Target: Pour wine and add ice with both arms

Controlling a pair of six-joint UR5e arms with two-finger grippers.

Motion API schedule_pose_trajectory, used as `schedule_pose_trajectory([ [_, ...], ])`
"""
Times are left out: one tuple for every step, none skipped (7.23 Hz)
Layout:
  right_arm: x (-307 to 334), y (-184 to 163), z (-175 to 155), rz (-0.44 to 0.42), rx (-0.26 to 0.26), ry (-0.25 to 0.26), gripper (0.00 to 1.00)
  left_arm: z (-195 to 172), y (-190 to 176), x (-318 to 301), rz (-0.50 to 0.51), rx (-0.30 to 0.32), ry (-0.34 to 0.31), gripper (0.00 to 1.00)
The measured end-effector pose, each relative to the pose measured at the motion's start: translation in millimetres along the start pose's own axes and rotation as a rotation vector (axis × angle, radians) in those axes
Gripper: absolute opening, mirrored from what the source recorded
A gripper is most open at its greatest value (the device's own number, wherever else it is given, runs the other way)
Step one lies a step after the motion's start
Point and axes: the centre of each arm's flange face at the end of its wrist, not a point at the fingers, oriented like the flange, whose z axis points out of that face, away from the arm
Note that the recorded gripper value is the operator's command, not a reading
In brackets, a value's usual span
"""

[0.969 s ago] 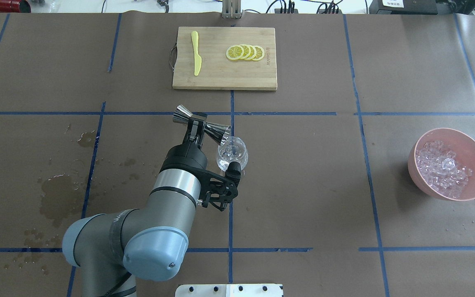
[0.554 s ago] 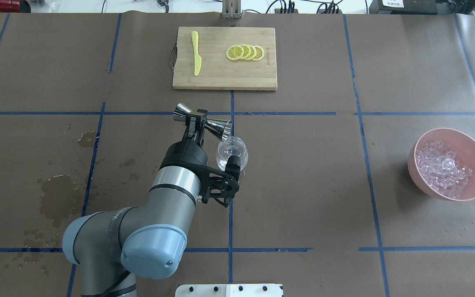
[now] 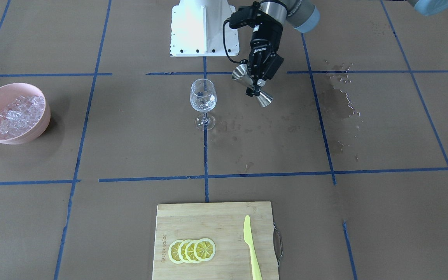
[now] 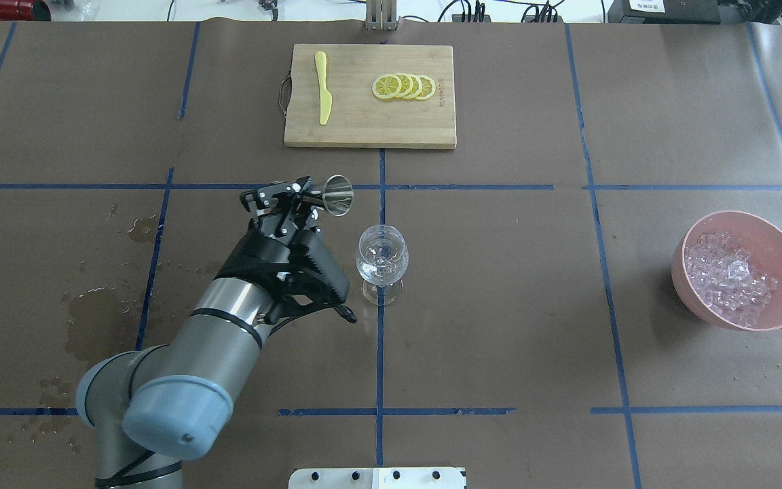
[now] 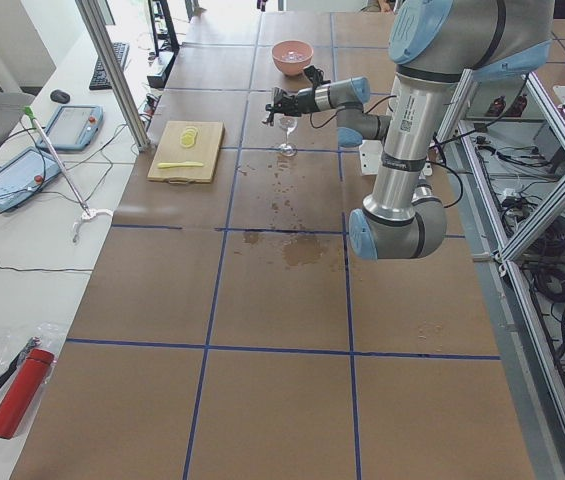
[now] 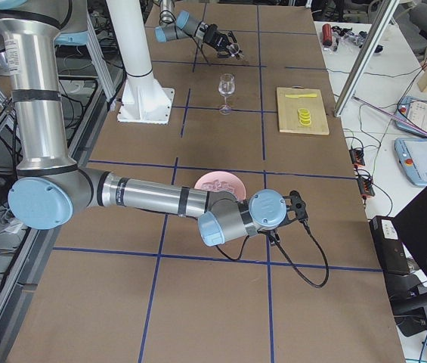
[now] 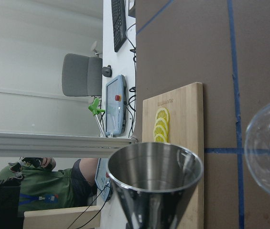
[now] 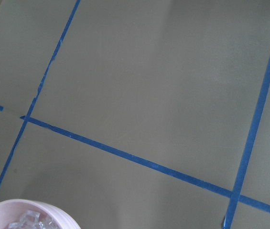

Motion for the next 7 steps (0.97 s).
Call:
schedule_pose_trajectory([
  [-2.9,-2.5,-1.6,0.036,0.005,0.002,1.00,-14.8,47.9,-20.0,-0.086,0.035,0.000,0.00],
  [-4.4,-4.1,-2.4,0.054,0.007,0.003,1.00,-27.3,95.3,-36.6,-0.177,0.057,0.001,0.00],
  [-5.1,-5.2,-2.8,0.060,0.008,0.003,1.00,-38.7,143.3,-51.7,-0.272,0.062,0.003,0.00],
  [-5.2,-5.2,-2.8,0.062,0.009,0.004,1.00,-51.0,192.5,-67.7,-0.360,0.041,0.003,0.00],
  [-4.6,-3.9,-2.5,0.064,0.008,0.003,1.00,-60.4,238.4,-80.0,-0.468,0.018,-0.001,0.00],
  [-3.7,-2.2,-2.0,0.067,0.006,0.003,1.00,-65.9,274.5,-86.4,-0.581,0.014,-0.011,0.00],
  [-2.5,-0.9,-1.4,0.070,0.005,0.003,1.00,-66.7,294.1,-86.3,-0.666,0.022,-0.026,0.00],
])
